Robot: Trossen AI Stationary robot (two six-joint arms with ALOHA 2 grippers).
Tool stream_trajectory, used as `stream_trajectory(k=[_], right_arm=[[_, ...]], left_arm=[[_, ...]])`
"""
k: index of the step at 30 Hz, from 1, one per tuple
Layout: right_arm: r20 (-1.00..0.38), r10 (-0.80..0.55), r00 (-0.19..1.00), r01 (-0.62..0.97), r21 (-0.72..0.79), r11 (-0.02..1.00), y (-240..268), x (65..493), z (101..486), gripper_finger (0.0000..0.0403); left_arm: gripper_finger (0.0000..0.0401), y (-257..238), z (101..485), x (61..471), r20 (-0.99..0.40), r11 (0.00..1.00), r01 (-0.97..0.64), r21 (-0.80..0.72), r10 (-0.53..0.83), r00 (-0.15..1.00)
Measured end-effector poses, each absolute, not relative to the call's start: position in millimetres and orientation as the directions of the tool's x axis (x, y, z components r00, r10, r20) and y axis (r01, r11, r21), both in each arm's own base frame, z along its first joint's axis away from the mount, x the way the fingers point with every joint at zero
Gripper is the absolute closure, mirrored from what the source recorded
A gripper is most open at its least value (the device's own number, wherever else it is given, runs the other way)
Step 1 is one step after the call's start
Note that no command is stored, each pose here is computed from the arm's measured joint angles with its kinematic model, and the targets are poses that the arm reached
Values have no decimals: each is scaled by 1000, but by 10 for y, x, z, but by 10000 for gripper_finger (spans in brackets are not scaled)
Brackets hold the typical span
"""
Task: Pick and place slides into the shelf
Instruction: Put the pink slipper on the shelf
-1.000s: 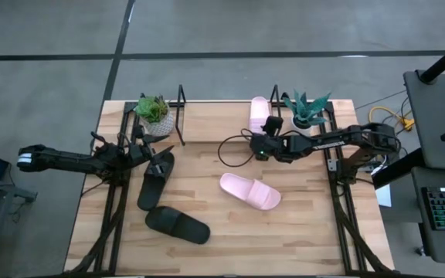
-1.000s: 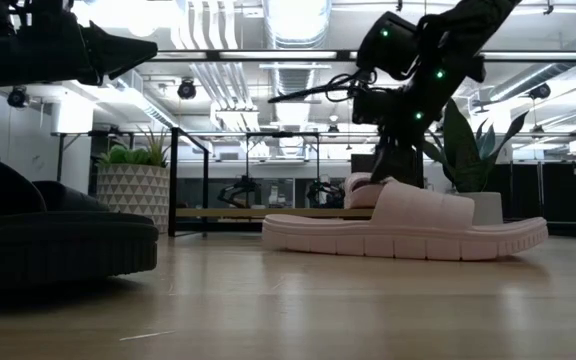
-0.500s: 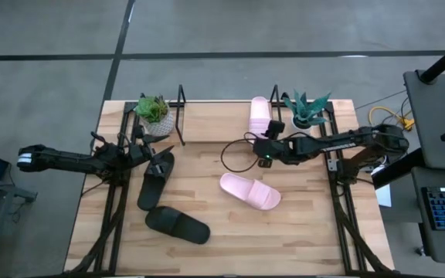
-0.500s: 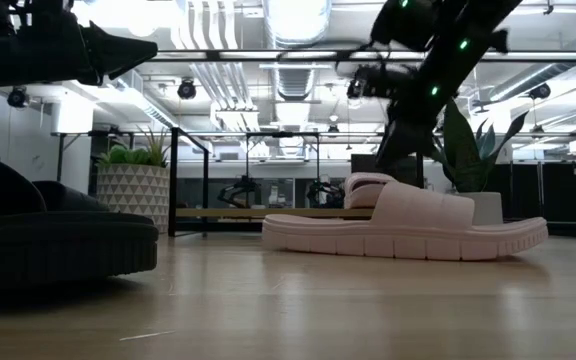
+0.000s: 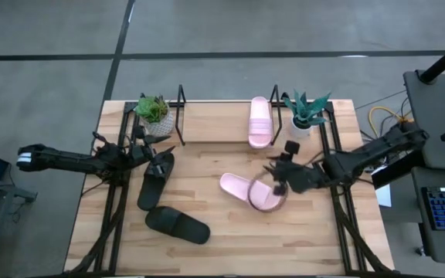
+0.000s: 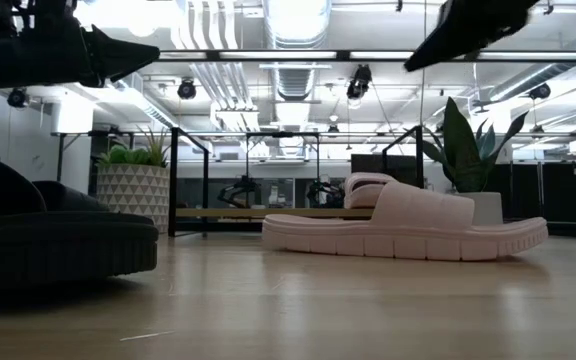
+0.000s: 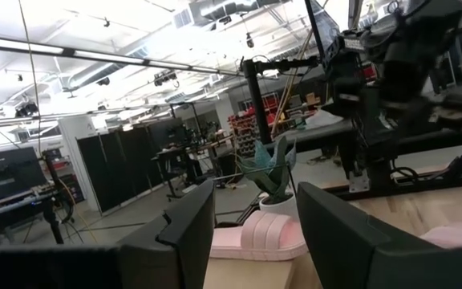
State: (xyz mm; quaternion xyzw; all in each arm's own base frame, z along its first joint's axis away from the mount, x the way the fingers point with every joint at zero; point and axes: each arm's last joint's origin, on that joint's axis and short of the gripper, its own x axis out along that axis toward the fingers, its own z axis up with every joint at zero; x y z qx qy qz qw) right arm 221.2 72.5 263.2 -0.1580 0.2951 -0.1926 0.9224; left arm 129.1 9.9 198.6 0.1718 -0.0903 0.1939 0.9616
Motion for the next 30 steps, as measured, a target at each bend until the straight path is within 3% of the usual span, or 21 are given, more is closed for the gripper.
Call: stream_trajectory(k=[6,10,17,22,30], right_arm=[[-533,-379,757,207,-355,912,977,2026,2461,268],[-532,-423,734,200,-425,883,1105,1922,2293,273],[-579,-401,709,48,-529,848,1355,1820,1998,282],[-606,-442,662,-59,-630,774,1409,1788,1688,280],[-607,-487,628,-68,-666,743,1473,1860,1383,286]], left_arm=[[237,98,1975,1301,231,866,-401,299,342,911],[237,99,1963,1311,222,866,-398,304,342,913],[237,99,1914,1350,182,867,-384,317,342,922],[237,99,1889,1375,164,897,-374,236,342,925],[237,99,1943,1389,228,906,-384,177,342,912]])
